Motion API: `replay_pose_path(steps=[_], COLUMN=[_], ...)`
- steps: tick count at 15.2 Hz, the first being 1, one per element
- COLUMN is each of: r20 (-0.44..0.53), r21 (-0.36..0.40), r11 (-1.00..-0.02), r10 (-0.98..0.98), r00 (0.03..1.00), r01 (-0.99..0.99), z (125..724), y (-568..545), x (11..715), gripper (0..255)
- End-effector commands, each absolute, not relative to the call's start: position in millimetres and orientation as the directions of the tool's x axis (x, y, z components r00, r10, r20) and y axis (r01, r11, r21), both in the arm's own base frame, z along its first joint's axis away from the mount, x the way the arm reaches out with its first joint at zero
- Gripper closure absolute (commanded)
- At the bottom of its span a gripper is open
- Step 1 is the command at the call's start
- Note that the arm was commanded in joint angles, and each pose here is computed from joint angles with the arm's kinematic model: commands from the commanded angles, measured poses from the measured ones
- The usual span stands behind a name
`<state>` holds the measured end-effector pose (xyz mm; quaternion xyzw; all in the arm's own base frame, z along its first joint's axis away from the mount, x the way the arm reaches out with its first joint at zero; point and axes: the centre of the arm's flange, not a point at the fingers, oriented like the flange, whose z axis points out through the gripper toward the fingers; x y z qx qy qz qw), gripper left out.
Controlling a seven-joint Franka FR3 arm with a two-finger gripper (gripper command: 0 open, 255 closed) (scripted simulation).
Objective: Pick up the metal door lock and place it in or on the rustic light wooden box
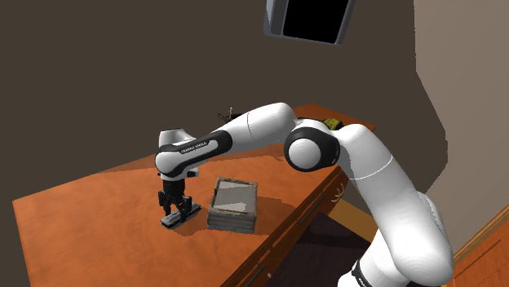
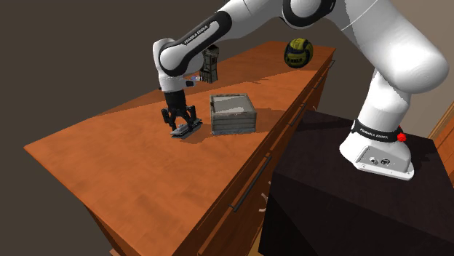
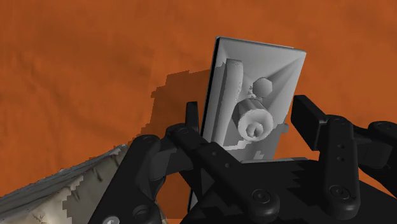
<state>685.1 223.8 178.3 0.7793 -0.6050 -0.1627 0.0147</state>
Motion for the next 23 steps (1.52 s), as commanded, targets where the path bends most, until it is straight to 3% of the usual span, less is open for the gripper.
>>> replay_pose_path(steps=[1, 23], r20=[-0.236, -0.236], r21=[0.220, 0.220], r11=[-0.268, -0.268], r10=[-0.948, -0.948], r00=[0.215, 0.215], r01=[-0.938, -0.938], z=[178.1, 278.4], y=[223.7, 223.7], x=[685.0, 685.1], gripper=[255, 255])
